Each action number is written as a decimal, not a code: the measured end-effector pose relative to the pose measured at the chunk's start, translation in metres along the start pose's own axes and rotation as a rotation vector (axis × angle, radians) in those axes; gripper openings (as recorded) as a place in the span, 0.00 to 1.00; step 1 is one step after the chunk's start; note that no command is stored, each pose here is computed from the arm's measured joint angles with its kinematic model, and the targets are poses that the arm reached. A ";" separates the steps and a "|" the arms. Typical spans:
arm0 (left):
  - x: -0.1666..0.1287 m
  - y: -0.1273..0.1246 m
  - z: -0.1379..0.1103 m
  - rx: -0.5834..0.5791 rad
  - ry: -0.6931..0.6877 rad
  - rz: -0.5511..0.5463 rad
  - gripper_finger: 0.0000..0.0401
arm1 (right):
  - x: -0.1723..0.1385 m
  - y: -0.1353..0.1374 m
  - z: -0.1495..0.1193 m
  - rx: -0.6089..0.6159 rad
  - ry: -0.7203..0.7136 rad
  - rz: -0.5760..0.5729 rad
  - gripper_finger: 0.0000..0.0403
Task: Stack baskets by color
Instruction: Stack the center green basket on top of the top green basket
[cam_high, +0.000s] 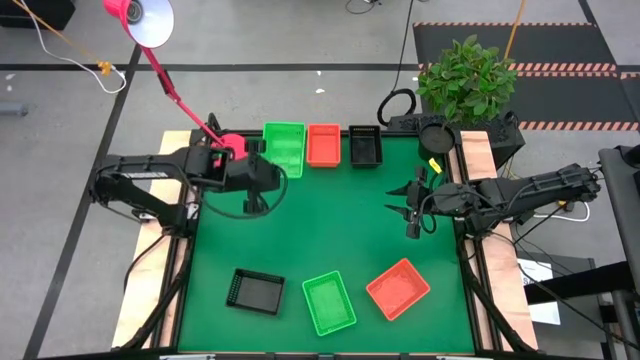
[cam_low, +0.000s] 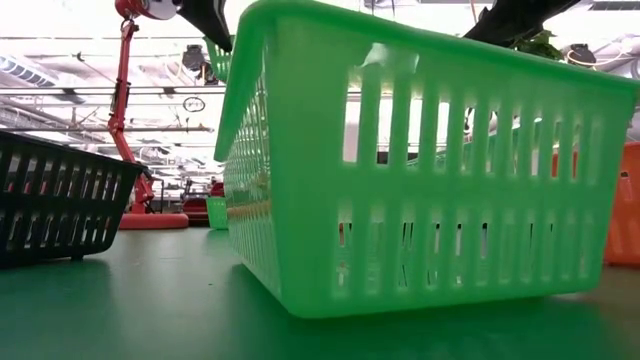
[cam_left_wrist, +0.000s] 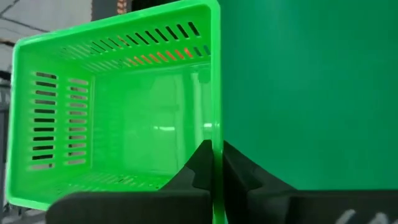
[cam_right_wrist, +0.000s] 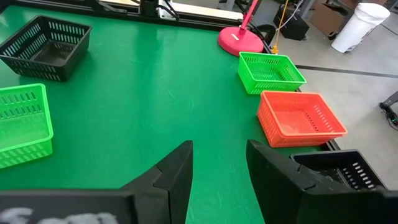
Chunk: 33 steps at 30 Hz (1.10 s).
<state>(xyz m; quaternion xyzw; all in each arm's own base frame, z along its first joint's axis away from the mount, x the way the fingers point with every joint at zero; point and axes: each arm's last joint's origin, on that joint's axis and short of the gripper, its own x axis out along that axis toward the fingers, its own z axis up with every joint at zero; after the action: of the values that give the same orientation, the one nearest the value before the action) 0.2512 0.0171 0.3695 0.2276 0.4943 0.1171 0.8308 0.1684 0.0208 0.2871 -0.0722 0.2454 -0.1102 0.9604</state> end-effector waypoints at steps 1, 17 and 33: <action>0.002 0.004 -0.001 -0.002 0.010 0.005 0.02 | 0.000 0.000 0.000 0.000 0.001 0.000 0.36; 0.073 0.039 -0.044 -0.010 0.075 -0.041 0.03 | 0.000 0.000 -0.003 -0.012 0.029 0.000 0.36; 0.128 0.064 -0.104 -0.054 0.012 -0.087 0.04 | 0.010 0.004 -0.018 -0.064 0.034 -0.001 0.36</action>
<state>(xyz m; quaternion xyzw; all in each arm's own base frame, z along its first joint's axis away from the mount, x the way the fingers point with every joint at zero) 0.2240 0.1543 0.2601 0.1830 0.5053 0.0955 0.8379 0.1687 0.0207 0.2661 -0.1011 0.2653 -0.1038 0.9532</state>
